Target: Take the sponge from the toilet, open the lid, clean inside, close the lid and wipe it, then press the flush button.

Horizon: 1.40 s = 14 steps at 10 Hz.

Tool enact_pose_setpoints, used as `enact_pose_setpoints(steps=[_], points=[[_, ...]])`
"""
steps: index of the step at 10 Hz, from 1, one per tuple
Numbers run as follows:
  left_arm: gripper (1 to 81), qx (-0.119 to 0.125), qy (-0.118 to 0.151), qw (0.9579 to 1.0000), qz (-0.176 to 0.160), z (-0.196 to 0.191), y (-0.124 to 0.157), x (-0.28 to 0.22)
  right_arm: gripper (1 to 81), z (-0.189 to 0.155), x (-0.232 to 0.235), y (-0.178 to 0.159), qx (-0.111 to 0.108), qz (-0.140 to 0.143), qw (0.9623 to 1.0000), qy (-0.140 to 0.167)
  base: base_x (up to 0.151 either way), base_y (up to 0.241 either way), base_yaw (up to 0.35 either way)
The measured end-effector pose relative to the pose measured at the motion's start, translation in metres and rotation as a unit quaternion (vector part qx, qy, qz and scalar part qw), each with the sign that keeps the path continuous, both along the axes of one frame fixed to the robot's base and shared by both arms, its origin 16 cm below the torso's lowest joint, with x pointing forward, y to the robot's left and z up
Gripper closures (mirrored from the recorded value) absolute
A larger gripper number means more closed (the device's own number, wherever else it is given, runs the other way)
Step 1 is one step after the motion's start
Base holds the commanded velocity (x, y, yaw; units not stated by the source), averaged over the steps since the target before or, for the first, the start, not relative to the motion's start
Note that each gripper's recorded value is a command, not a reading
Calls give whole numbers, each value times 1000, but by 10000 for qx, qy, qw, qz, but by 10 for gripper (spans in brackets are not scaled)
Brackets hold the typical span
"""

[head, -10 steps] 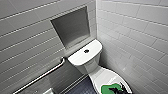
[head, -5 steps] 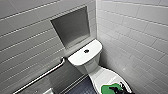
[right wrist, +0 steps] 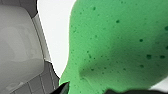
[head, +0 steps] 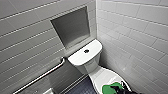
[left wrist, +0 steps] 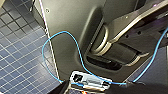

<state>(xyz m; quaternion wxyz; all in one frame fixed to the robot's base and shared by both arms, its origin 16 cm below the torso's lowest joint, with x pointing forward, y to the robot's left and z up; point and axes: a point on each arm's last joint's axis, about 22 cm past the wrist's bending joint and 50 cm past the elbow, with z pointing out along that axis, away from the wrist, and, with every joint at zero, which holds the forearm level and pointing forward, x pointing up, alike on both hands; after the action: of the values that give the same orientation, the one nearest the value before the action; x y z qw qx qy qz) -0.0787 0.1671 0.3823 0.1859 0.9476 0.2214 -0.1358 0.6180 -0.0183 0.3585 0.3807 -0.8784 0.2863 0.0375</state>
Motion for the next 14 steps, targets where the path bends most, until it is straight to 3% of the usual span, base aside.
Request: enact_pose_setpoints(steps=[7, 12, 14], points=[[10, 1, 10, 10000, -1, 0, 0, -1, 10, -25, 12, -18, -353, -274, 9988, -180, 0, 0, 0], [10, -3, 70, 10000, 16, 4, -1, -9, 10, -32, 15, -11, -490, 7, 9974, -520, 0, 0, 0], [10, -1, 211, 9998, 17, 9, -1, -19, 10, -41, 13, -11, -445, 5, 9979, -462, 0, 0, 0]])
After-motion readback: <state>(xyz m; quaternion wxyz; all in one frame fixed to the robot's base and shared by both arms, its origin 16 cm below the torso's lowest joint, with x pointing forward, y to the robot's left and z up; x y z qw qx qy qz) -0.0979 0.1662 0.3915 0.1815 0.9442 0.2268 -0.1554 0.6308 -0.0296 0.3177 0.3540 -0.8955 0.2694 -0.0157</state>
